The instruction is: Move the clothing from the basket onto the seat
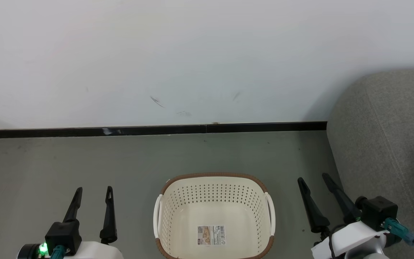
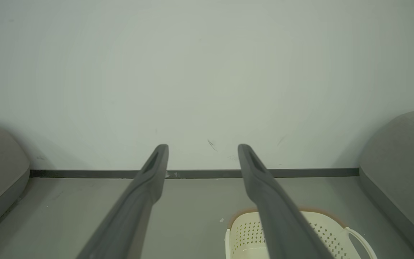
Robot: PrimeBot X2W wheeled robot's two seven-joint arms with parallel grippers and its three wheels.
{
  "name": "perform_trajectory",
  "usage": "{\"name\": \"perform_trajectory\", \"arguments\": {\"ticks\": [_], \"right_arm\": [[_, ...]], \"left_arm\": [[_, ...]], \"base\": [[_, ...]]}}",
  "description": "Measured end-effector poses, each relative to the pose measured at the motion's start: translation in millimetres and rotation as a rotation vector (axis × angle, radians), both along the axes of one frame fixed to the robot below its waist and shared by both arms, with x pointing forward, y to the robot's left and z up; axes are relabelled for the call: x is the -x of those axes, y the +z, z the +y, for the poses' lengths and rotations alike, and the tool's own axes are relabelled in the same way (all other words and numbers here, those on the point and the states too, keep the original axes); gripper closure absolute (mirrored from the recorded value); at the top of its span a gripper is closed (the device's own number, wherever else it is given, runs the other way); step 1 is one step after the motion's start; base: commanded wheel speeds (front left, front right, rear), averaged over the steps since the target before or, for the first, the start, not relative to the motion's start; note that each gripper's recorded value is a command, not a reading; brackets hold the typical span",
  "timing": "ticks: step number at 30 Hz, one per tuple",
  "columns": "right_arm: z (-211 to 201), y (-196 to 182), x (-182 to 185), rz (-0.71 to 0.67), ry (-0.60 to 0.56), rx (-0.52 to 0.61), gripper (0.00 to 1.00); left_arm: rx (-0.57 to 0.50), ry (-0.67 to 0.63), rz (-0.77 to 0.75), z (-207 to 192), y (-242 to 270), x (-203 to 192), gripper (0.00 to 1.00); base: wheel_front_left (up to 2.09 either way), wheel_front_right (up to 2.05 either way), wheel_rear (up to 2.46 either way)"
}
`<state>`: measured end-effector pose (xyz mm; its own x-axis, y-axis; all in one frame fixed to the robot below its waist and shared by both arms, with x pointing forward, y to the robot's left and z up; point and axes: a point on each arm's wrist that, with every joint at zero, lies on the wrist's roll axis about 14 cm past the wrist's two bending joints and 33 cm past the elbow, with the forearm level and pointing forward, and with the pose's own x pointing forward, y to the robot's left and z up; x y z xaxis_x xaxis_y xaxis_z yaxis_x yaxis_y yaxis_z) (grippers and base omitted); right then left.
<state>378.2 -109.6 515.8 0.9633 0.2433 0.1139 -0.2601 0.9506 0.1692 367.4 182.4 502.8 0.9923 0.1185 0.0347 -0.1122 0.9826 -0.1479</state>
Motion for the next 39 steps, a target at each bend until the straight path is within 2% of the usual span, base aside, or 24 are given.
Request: {"name": "perform_trajectory", "arguments": {"ticks": [3, 4, 12, 23, 39], "right_arm": [[1, 1, 1, -0.002, 0.002, -0.003, 0.00], [1, 1, 1, -0.003, 0.003, -0.003, 1.00], [3, -36, 19, 0.117, 0.004, 0.002, 1.00], [2, -35, 24, 0.130, -0.005, -0.087, 1.00], [-16, -33, 21, 0.169, -0.075, -0.296, 1.00]], "left_arm": [[0.000, -0.007, 0.000, -1, 0, 1, 0.00], [0.000, -0.006, 0.000, -1, 0, 1, 1.00], [0.029, -0.010, 0.108, -11, -35, 17, 1.00], [0.121, -0.014, 0.127, -11, -38, 16, 1.00], [0.323, 0.009, 0.161, -6, -44, 15, 1.00]], "base": [[0.00, 0.00, 0.00], [0.00, 0.00, 0.00], [0.00, 0.00, 0.00], [0.00, 0.00, 0.00], [0.00, 0.00, 0.00]]}}
